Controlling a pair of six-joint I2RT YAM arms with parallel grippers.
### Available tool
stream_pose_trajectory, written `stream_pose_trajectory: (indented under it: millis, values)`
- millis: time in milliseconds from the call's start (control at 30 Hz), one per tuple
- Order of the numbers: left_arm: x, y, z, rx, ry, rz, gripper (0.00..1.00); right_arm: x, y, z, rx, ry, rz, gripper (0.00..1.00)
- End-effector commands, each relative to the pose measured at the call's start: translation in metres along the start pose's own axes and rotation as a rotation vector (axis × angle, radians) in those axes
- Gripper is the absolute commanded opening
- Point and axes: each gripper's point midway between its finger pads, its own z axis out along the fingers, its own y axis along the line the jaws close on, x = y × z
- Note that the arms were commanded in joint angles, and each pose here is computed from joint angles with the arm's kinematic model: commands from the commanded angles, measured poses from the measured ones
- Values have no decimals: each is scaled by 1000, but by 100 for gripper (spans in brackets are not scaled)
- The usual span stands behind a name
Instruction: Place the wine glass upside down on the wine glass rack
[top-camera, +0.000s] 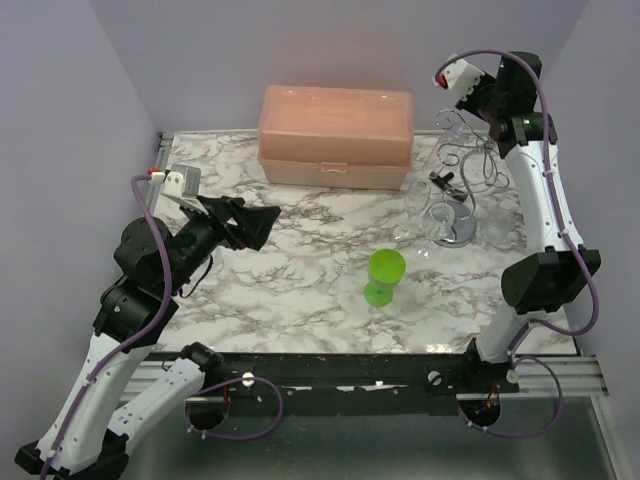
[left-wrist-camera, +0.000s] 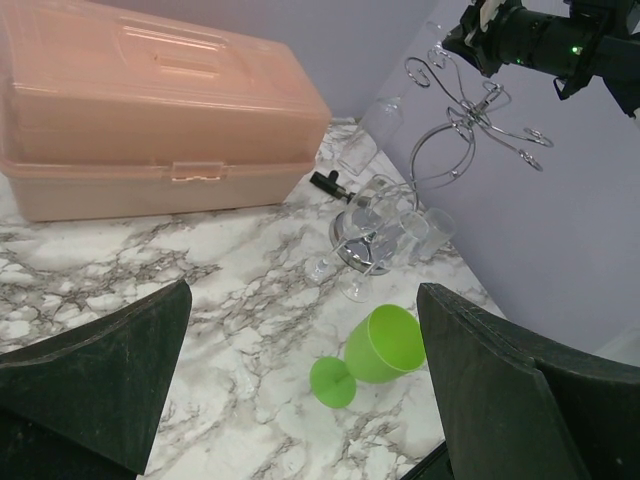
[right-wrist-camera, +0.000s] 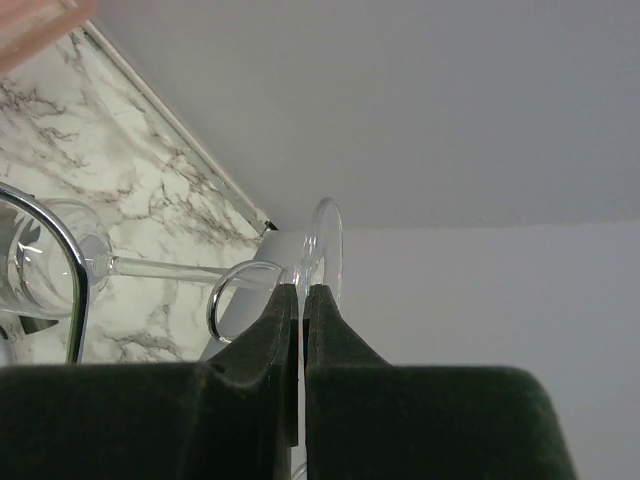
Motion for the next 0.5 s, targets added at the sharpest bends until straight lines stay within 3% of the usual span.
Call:
stream_pose_trajectory:
  millis: [0, 467]
  values:
    - [-2, -3, 2, 18, -14, -10, 98, -23, -15, -21, 21, -110, -23, 1]
    - [0, -1, 0, 12, -14, -12, 99, -20, 8, -20, -87, -107, -29, 8]
